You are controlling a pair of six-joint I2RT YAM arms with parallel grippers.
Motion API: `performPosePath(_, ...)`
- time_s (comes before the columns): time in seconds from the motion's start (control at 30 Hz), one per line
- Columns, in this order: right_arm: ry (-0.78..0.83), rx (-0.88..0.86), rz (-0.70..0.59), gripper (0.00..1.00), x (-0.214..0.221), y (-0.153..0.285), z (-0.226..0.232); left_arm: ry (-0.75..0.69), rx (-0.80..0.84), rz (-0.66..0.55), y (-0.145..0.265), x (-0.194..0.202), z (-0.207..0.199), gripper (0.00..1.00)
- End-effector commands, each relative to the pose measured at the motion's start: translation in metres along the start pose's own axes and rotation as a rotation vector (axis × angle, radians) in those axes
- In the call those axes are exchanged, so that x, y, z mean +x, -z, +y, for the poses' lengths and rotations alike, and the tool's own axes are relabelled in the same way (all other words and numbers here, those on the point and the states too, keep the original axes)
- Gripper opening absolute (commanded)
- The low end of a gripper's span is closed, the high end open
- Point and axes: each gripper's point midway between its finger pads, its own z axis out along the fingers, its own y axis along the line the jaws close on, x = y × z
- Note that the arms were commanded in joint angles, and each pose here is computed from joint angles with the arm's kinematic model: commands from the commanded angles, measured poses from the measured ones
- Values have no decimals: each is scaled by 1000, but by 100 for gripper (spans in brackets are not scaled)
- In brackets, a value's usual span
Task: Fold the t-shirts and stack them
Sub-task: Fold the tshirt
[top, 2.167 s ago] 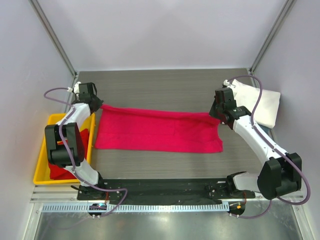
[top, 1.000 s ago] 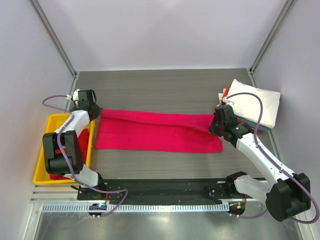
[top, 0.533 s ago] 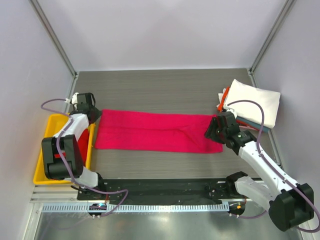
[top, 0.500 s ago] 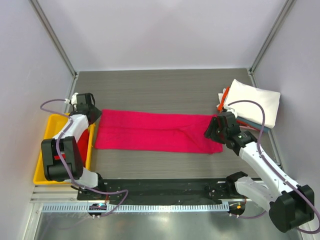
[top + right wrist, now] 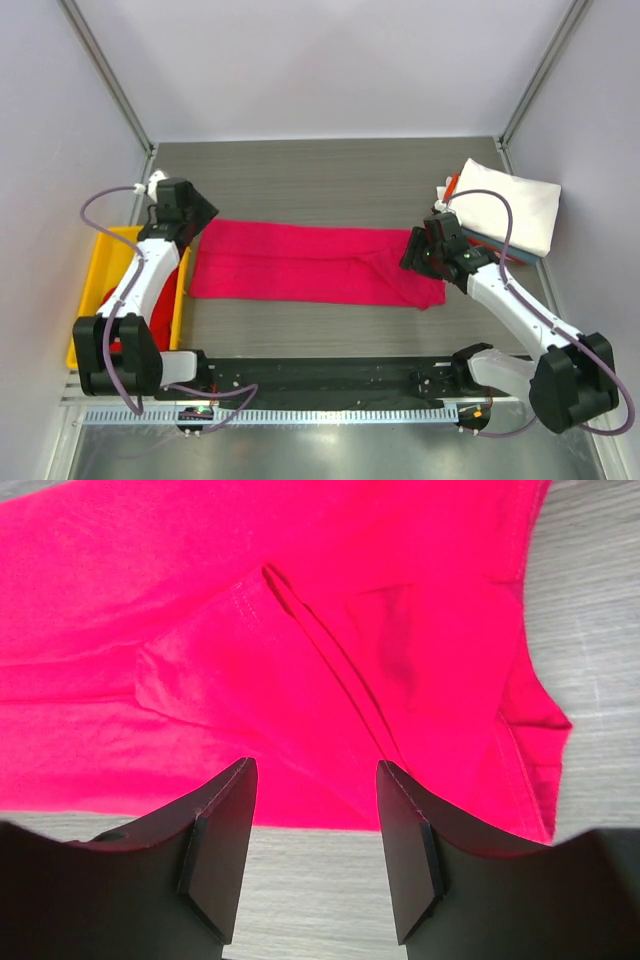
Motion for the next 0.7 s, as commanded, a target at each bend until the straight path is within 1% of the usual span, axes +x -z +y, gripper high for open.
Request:
performPosePath(0.0,22,-78,-83,57,-35,0,27,-24,107,83,4,31,-47,54)
performPosePath(0.03,26,-76,-72,57,-34,-5,28,-50,139,115,5,49,-62,53)
performPosePath(0.13,24,-79,-79,54,-39,-11,32,-84,227,129,7,70,-96,51)
performPosePath(0.17,26,-78,-78,52,-40,-13,33,-123,267,154,11,91,-112,49)
performPosePath(0.2,28,-81,-89,52,-43,-13,34,-136,297,129,12,92,-124,48)
performPosePath(0.23,29,-80,-93,51,-44,-13,34,-156,322,130,14,100,-134,47)
performPosePath(0.27,32,-72,-95,51,-44,-15,32,-207,353,145,18,117,-145,47)
performPosePath(0.4,49,-33,-112,50,-49,-19,26,-288,452,137,28,142,-181,46)
performPosePath(0.47,53,-16,-109,47,-50,-23,22,-330,510,142,36,160,-199,45)
performPosePath(0.5,52,-8,-110,44,-51,-26,20,-344,542,142,38,167,-210,45)
performPosePath(0.53,46,5,-112,40,-53,-28,16,-371,569,162,45,182,-219,44)
performPosePath(0.6,36,14,-114,20,-56,-32,13,-409,602,184,45,200,-233,42)
performPosePath(0.63,25,23,-105,13,-56,-36,10,-424,625,203,50,212,-240,39)
performPosePath(0.67,20,25,-105,1,-58,-38,8,-431,633,213,51,218,-243,36)
